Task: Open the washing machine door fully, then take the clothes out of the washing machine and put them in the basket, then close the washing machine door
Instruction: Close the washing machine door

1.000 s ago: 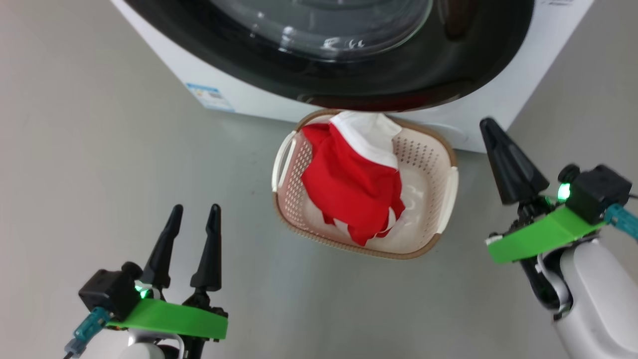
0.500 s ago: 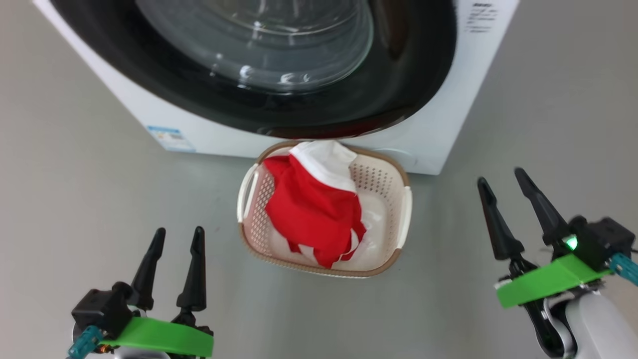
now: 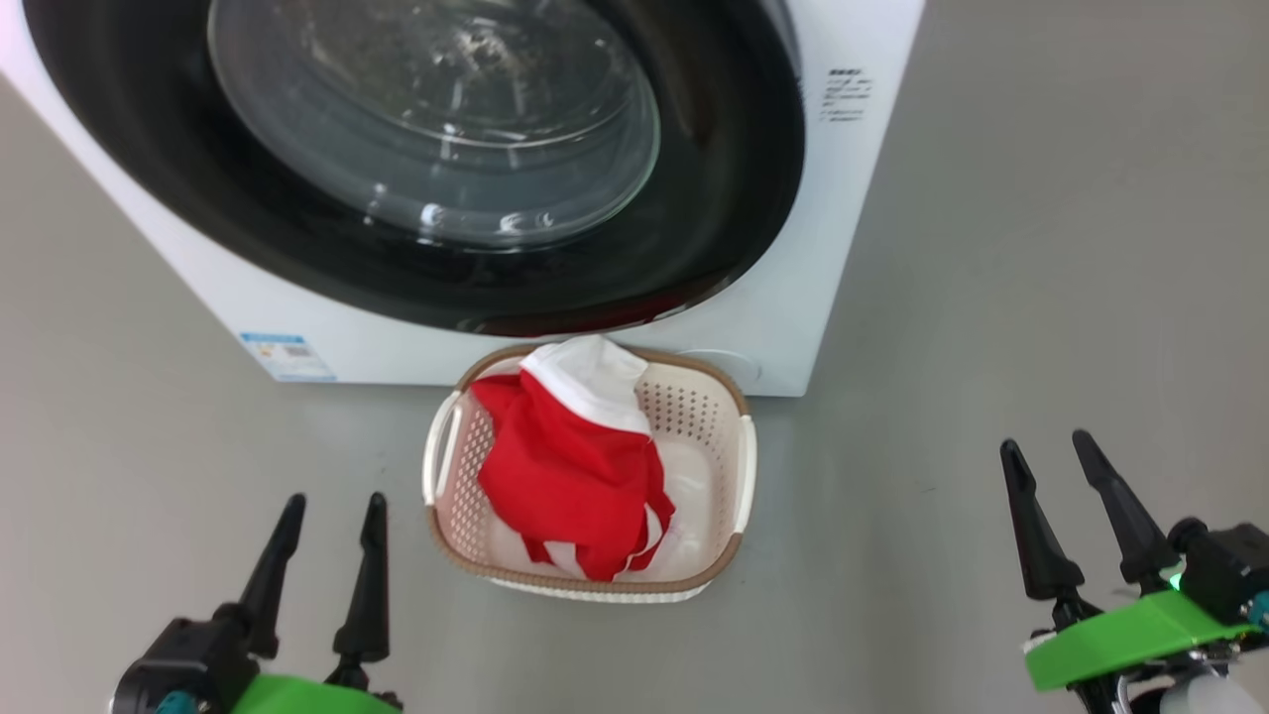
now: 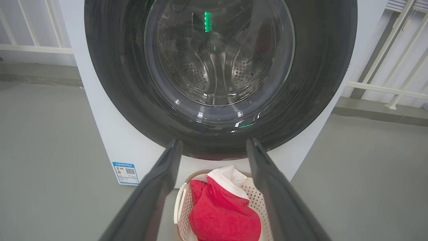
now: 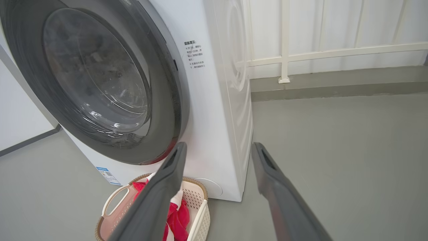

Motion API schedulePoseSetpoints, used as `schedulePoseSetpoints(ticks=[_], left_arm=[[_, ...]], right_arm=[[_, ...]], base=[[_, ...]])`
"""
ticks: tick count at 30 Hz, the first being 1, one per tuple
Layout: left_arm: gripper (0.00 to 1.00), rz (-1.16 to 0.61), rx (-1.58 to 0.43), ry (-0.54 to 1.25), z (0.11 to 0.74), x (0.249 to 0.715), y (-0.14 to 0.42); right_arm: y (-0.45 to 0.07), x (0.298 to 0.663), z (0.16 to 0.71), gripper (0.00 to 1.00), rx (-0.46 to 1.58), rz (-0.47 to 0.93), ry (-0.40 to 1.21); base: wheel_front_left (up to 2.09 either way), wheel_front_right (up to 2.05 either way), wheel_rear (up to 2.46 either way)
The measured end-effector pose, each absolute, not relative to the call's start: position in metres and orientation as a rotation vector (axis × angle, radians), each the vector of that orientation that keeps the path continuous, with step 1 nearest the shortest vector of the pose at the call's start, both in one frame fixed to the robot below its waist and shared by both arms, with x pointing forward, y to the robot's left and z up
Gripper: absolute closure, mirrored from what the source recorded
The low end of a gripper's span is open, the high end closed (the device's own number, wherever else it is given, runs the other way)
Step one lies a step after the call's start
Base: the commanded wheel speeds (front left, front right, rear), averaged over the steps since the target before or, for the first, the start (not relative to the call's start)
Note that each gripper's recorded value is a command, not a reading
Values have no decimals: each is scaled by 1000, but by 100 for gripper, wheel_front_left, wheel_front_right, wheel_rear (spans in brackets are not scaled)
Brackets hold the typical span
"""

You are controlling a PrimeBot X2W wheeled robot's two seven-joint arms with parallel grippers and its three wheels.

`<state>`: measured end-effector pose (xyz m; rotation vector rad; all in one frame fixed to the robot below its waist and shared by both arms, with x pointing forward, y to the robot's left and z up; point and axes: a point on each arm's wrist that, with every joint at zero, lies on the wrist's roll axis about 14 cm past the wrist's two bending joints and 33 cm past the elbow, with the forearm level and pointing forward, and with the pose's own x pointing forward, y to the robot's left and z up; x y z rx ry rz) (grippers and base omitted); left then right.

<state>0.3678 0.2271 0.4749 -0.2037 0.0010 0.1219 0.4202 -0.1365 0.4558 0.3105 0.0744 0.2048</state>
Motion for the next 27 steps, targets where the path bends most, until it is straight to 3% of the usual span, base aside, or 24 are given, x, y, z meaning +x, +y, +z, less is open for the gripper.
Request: schedulePoseSetpoints(ticks=[19,27], left_arm=[[0,77,-168,8,475,338,219],[0,71,-172,12,474,335,217]], right_arm=[[-192,353,450,0,317,16,93],[-194,346,448,0,324,-2,95]], base=[[0,0,0],[0,0,0]])
